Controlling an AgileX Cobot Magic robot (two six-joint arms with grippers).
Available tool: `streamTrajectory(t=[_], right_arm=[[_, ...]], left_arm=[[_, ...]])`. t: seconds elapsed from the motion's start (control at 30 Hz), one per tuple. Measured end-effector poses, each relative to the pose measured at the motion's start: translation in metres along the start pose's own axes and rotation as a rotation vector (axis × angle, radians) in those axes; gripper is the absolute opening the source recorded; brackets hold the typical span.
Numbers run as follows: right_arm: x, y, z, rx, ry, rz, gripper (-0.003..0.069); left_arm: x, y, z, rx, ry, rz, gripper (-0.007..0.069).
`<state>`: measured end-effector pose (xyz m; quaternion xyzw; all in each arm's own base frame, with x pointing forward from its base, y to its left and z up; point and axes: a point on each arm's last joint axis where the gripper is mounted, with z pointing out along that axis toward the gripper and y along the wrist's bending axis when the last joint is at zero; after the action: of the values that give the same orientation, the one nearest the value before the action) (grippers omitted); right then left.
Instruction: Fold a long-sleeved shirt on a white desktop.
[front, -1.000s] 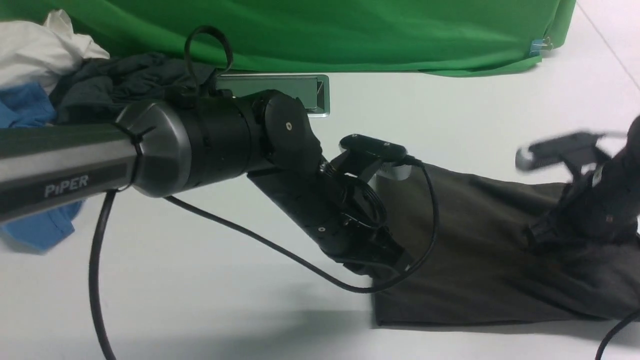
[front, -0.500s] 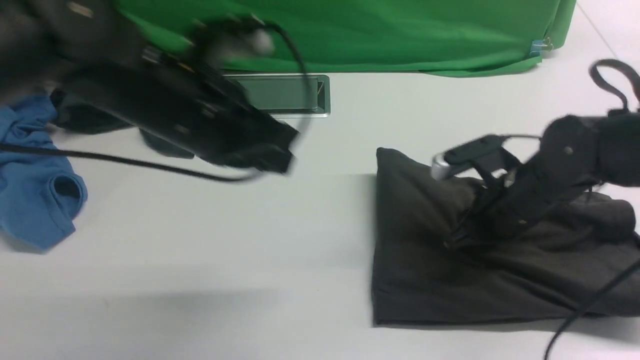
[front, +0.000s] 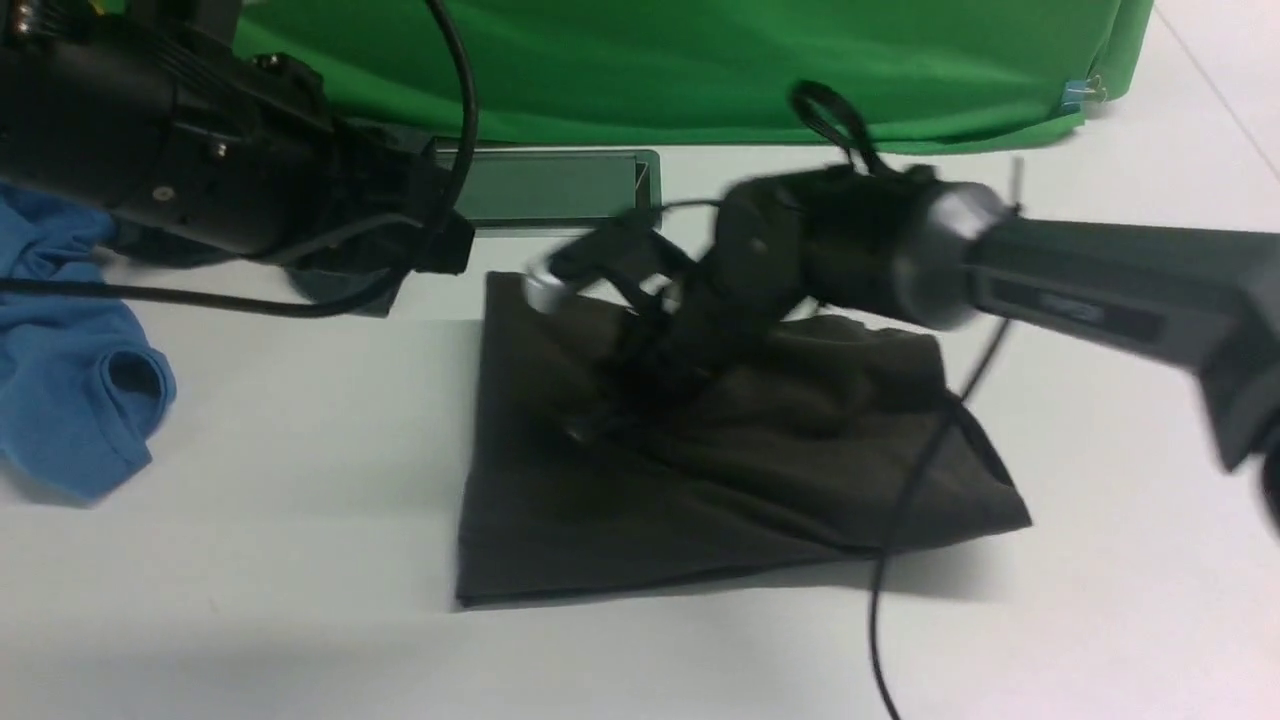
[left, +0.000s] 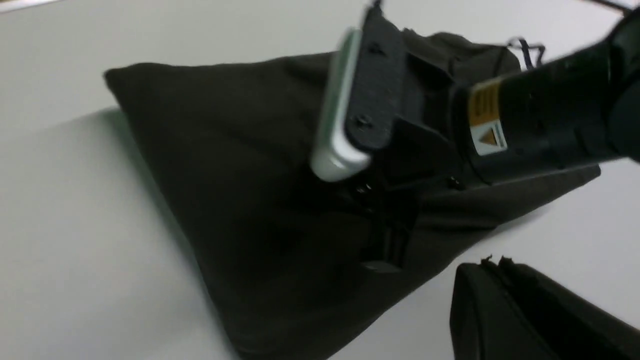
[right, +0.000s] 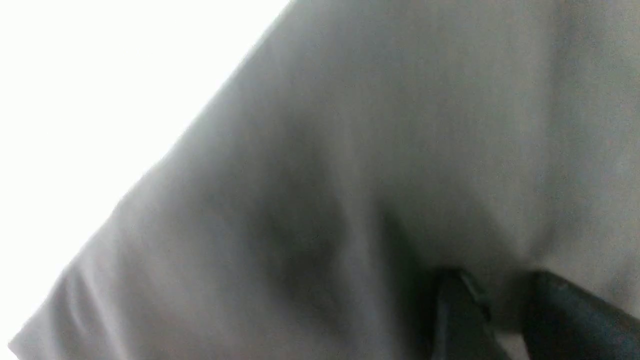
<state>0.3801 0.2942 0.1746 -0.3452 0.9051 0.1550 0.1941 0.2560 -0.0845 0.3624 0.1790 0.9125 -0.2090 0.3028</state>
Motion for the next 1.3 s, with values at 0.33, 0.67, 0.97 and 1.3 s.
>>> streamTrajectory(t=[0.33,0.67,0.97,1.3], right_arm=[[-0.037,-0.037,-0.085,0.058,-0.204,0.088,0.0235],[-0.004,-0.106,-0.241,0.199,-0.3,0.217,0.0143],[0.037,-0.077,-0.329,0.284,-0.39,0.264,0.0027],[0.169,-0.012,-0.342,0.424,-0.738,0.227,0.0026]], left_arm=[[0.001,0.0,0.0,-0.001,0.014,-0.007,0.002],[0.018,0.0,-0.001,-0.019,-0.006,-0.016,0.002],[0.024,-0.015,-0.037,-0.03,-0.116,0.042,0.002],[0.093,-0.029,-0.098,-0.197,-0.024,0.027,0.002]])
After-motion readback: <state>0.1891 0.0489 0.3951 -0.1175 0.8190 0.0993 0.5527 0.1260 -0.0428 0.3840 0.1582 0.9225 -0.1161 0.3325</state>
